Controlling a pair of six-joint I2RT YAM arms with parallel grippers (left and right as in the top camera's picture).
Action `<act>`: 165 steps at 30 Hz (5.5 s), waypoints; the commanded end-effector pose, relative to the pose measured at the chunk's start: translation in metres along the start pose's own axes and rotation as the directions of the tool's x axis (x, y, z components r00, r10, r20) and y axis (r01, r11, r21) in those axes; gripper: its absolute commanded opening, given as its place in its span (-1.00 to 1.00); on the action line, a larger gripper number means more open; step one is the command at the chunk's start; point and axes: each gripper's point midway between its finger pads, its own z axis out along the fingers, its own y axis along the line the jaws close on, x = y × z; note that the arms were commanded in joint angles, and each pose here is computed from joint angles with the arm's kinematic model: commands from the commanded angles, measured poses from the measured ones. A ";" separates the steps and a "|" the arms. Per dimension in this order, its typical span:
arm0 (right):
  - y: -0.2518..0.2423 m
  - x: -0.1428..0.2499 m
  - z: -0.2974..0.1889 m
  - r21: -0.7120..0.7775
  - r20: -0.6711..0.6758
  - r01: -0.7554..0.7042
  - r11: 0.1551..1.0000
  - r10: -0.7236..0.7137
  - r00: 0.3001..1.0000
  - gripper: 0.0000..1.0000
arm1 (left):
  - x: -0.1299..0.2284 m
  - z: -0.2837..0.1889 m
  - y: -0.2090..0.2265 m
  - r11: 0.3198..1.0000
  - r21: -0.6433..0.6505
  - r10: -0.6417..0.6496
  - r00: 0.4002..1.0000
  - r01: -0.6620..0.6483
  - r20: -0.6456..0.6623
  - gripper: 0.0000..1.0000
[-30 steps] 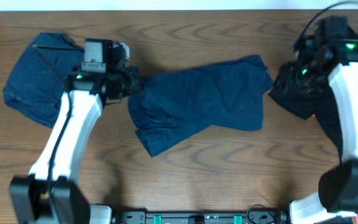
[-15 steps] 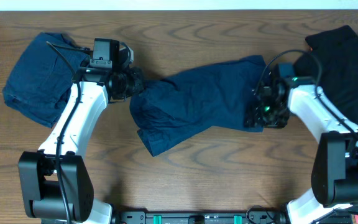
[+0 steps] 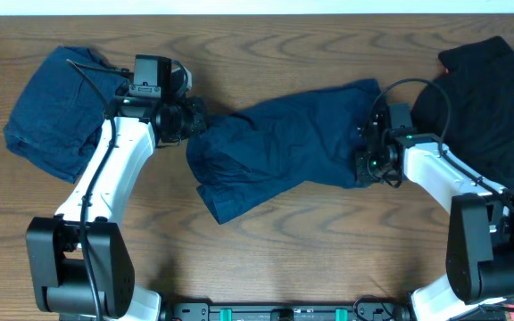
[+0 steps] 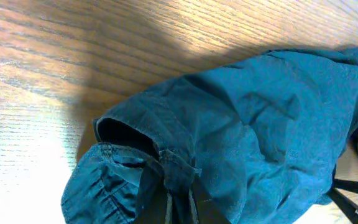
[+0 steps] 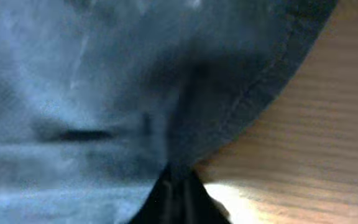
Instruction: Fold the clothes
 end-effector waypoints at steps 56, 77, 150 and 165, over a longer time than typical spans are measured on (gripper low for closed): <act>-0.042 -0.218 -0.407 -0.013 0.920 -0.287 0.958 0.124 0.372 -0.98 | -0.200 -0.210 -0.146 0.767 0.360 -0.032 0.530 -0.531 0.848 -0.88; -0.078 0.045 -0.170 0.401 -0.105 -0.286 0.870 0.354 0.929 -0.98 | 0.147 -0.050 -0.012 0.991 0.087 -0.032 0.806 0.104 -0.591 -0.37; -0.016 0.163 -0.075 -0.058 -0.100 -0.897 0.439 0.891 0.443 0.84 | 0.244 0.017 0.044 0.803 -0.256 -0.588 0.784 0.538 -0.199 -0.24; -0.019 0.182 -0.030 -0.074 -0.109 -0.939 0.336 0.933 0.343 0.81 | 0.236 0.032 0.053 0.768 -0.265 -0.620 0.780 0.583 -0.082 -0.27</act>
